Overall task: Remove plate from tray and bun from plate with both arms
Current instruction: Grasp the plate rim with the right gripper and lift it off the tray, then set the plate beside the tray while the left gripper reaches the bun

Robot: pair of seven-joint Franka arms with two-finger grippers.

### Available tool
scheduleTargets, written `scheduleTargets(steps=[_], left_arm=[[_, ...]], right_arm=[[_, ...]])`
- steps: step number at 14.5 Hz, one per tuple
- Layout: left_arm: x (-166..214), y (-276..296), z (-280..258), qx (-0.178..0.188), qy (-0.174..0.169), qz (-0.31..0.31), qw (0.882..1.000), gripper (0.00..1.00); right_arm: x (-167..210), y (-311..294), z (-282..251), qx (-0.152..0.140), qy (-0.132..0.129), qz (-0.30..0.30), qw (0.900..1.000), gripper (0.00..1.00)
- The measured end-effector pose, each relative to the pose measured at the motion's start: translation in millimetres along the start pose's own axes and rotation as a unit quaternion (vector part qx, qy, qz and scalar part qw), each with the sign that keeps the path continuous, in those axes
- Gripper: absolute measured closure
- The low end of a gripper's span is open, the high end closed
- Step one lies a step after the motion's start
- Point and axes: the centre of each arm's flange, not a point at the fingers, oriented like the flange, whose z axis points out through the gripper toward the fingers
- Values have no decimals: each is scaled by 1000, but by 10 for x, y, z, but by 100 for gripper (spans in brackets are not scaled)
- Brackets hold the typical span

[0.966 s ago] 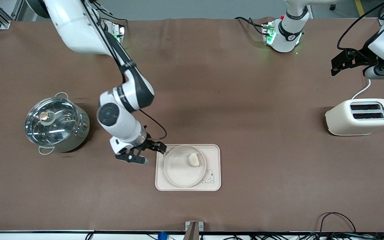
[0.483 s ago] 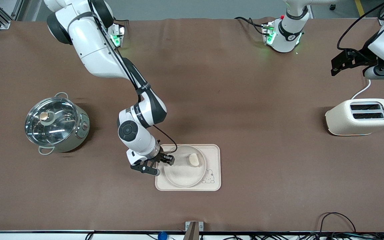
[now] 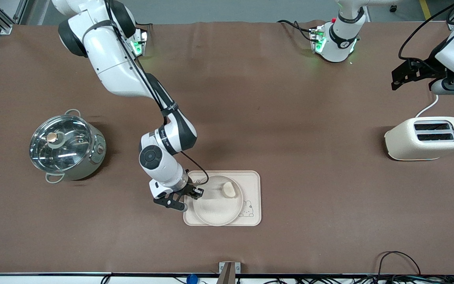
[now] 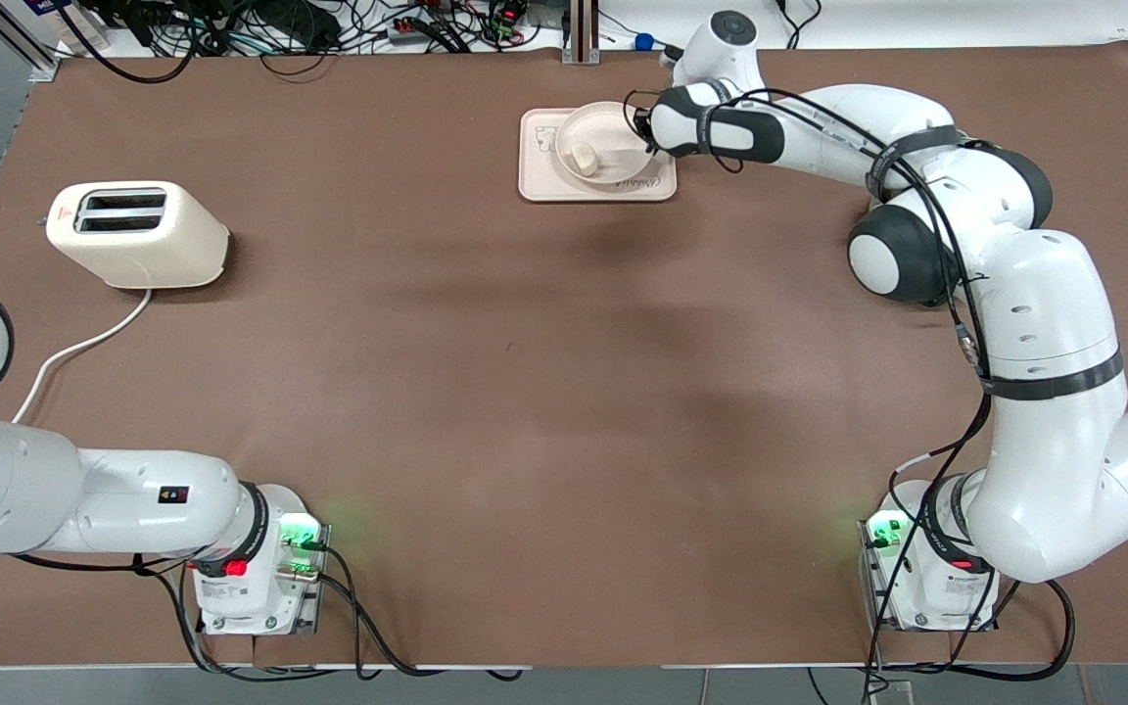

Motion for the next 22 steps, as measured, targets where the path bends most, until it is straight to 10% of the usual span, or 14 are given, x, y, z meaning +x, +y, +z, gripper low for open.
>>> scheduleTargets(steps=[7, 11, 15, 19, 22], left_arm=[[4, -2, 9, 0, -1, 0, 1000, 0], [8, -4, 19, 0, -2, 0, 1000, 0], [37, 6, 81, 0, -9, -3, 1000, 0], [193, 235, 325, 2, -26, -12, 1000, 0], [328, 712, 538, 1, -22, -33, 999, 0]], right_arm=[[-963, -122, -1081, 53, -58, -23, 997, 95], [-2294, 143, -517, 59, -42, -44, 996, 95], [-2518, 451, -24, 56, -33, -39, 997, 95], [-2247, 508, -188, 57, -22, -24, 998, 57], [-1877, 316, -830, 31, -62, -23, 997, 25]])
